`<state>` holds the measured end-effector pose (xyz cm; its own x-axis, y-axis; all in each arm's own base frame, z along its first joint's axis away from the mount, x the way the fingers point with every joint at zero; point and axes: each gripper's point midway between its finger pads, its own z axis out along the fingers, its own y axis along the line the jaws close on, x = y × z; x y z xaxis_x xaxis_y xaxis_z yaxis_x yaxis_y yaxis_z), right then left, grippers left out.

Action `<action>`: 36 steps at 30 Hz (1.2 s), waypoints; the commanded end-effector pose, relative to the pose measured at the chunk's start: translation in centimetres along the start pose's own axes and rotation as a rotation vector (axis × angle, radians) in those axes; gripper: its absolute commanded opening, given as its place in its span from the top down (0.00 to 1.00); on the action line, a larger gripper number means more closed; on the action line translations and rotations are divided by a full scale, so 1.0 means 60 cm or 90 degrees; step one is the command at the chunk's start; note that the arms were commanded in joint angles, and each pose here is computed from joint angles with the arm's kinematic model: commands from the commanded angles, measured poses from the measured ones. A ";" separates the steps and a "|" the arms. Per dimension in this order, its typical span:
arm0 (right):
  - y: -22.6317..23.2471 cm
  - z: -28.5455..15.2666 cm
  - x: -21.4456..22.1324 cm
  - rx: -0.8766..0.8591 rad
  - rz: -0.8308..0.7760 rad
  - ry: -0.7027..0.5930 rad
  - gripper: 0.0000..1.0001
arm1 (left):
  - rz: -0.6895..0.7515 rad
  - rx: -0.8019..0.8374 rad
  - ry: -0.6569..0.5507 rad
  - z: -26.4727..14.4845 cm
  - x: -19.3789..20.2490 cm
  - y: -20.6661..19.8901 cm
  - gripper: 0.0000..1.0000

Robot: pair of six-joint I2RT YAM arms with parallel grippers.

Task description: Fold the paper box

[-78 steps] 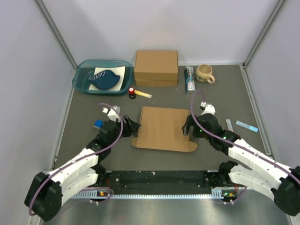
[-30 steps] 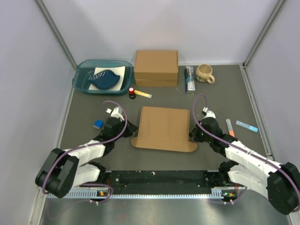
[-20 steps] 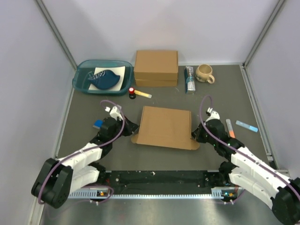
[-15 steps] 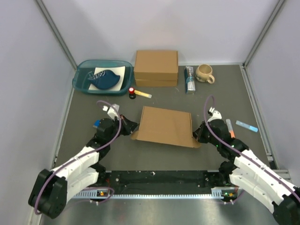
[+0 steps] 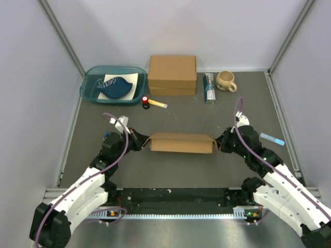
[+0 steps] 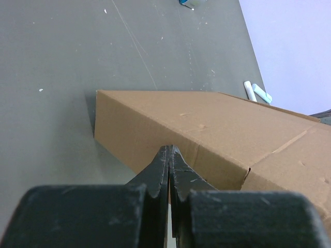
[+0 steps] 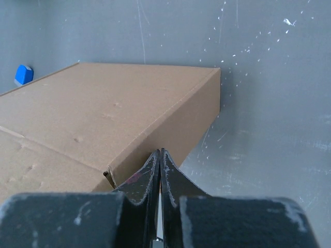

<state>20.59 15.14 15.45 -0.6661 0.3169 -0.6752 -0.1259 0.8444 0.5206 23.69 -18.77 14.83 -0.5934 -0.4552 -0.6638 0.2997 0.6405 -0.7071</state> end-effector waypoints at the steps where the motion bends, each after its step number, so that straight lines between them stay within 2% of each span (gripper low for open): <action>1: 0.059 -0.015 -0.043 -0.072 0.022 -0.025 1.00 | 0.009 0.077 0.008 -0.007 -0.016 -0.059 1.00; 6: 0.055 -0.001 -0.045 -0.047 0.037 -0.010 1.00 | 0.000 0.063 0.005 0.002 -0.028 -0.060 1.00; 15: 0.078 0.010 -0.080 -0.026 0.046 0.000 1.00 | 0.007 0.071 0.004 0.012 -0.080 -0.109 1.00; 21: 0.079 0.016 -0.090 -0.015 0.034 -0.002 1.00 | 0.012 0.071 0.015 0.019 -0.090 -0.119 1.00; 31: 0.044 0.044 -0.082 0.035 0.025 0.029 1.00 | -0.005 0.007 0.053 0.024 -0.032 -0.050 1.00; 36: 0.027 0.057 -0.089 0.059 0.019 0.037 0.98 | 0.002 -0.036 0.040 0.030 -0.033 -0.023 0.99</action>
<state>24.64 14.96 15.47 -0.7389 0.3137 -0.5964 0.0278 0.8985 0.4382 25.98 -18.91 16.05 -0.6365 -0.4298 -0.6404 0.2145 0.6990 -0.6822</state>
